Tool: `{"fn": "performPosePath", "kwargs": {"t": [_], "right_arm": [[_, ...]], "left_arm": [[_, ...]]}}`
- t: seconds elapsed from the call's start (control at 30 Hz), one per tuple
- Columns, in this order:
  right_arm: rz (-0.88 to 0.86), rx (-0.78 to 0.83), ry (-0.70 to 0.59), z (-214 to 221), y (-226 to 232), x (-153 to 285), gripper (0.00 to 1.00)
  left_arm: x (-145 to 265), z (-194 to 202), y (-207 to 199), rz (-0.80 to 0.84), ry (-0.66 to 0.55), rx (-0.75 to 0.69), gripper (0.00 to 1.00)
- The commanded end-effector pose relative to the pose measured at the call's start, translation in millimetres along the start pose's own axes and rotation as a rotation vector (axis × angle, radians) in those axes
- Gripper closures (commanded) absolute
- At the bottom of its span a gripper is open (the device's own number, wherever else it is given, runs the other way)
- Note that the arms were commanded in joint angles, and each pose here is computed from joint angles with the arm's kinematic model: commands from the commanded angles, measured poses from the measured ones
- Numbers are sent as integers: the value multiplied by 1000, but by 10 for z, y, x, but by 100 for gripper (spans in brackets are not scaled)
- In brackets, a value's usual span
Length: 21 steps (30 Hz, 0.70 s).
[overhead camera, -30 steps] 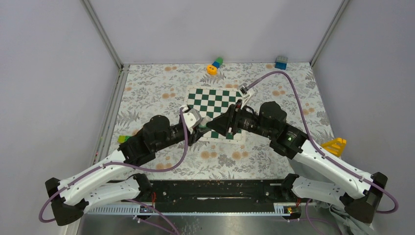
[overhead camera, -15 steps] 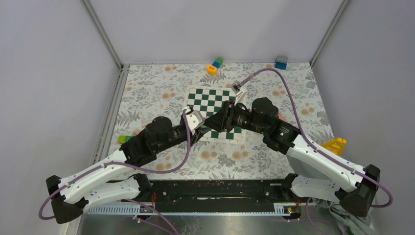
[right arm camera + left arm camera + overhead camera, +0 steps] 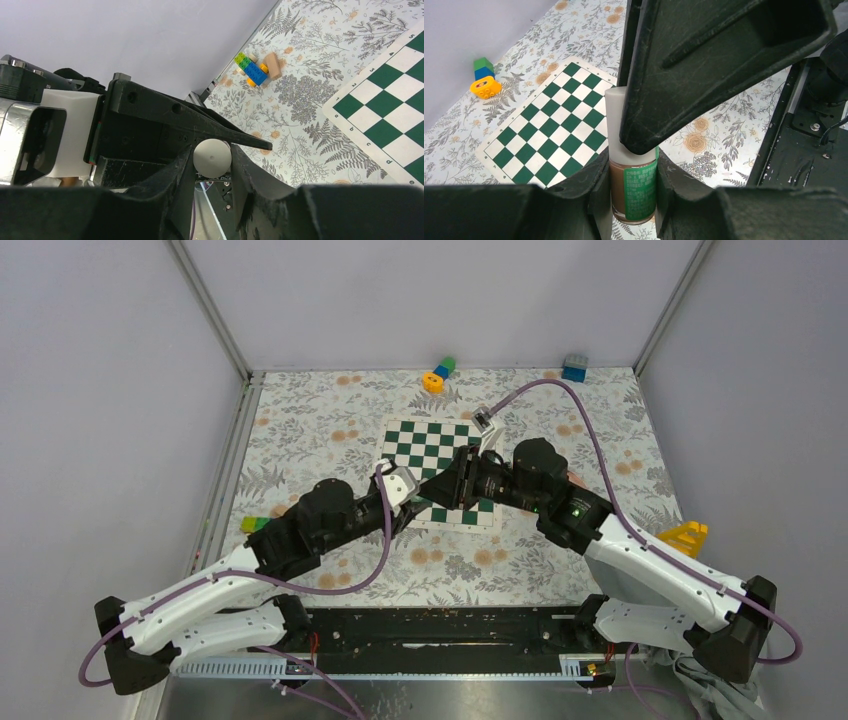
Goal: Paint the nails
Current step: Unscrew the nail polish bottle.
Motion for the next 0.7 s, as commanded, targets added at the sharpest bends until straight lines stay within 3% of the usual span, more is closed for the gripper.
{"fn": "performPosePath", "kwargs": {"t": [0.0, 0.17, 0.4, 0.67], "right_arm": [[-49, 74, -55, -189, 144, 94, 100], [-109, 183, -39, -192, 211, 182, 100], [-348, 342, 43, -150, 455, 352, 100], [-484, 431, 77, -62, 540, 483, 100]], "left_arm": [[52, -242, -62, 59, -74, -12, 100], [151, -308, -302, 287, -103, -10, 100], [276, -415, -592, 575, -107, 27, 100], [366, -461, -762, 776, -101, 59, 100]]}}
Point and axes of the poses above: each gripper's point midway between its finger pads, its own x axis back along the fingers, its own y axis along the line the jaws close on, z = x × y, the point moved 7 cm from there along x, back along the fingers, and after that the axes turned 8 degrees about x, right-handed, at the moved point
